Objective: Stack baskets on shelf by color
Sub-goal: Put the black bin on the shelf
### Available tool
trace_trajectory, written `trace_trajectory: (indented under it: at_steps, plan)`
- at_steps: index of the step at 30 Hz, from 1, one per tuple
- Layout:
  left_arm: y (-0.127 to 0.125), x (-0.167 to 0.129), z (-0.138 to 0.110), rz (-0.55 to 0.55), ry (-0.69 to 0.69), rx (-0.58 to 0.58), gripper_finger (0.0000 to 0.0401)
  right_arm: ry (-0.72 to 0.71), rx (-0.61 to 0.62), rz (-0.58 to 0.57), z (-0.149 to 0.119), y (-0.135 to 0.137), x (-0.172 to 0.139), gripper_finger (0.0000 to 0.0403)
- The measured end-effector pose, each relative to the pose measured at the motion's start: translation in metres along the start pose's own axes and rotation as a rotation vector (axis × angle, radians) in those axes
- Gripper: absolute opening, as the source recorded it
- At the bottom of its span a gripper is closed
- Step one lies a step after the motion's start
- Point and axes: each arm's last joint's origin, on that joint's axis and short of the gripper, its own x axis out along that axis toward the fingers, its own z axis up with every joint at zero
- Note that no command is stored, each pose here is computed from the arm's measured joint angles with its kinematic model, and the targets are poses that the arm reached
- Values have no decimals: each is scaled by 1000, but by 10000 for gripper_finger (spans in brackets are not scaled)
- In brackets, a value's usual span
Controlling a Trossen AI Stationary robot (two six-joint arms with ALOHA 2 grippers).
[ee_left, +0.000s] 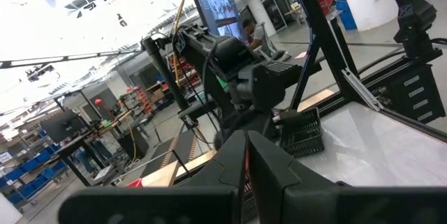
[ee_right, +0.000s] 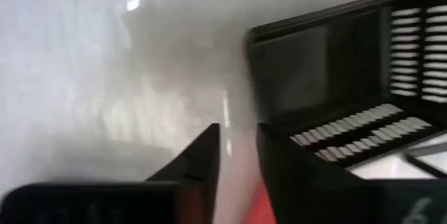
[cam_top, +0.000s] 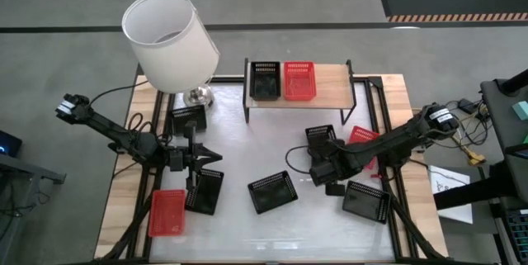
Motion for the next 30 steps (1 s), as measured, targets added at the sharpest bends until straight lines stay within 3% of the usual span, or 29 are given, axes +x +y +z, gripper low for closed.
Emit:
trace_trajectory:
  at_steps: [6,11,30]
  plan:
    - [0,0,0,0,0,0,0,12,-17,-39,0,-10,4,160]
    - [0,0,0,0,0,0,0,52,-13,-52,-4,-18,15,187]
    - [0,0,0,0,0,0,0,5,-44,-53,-1,-20,24,162]
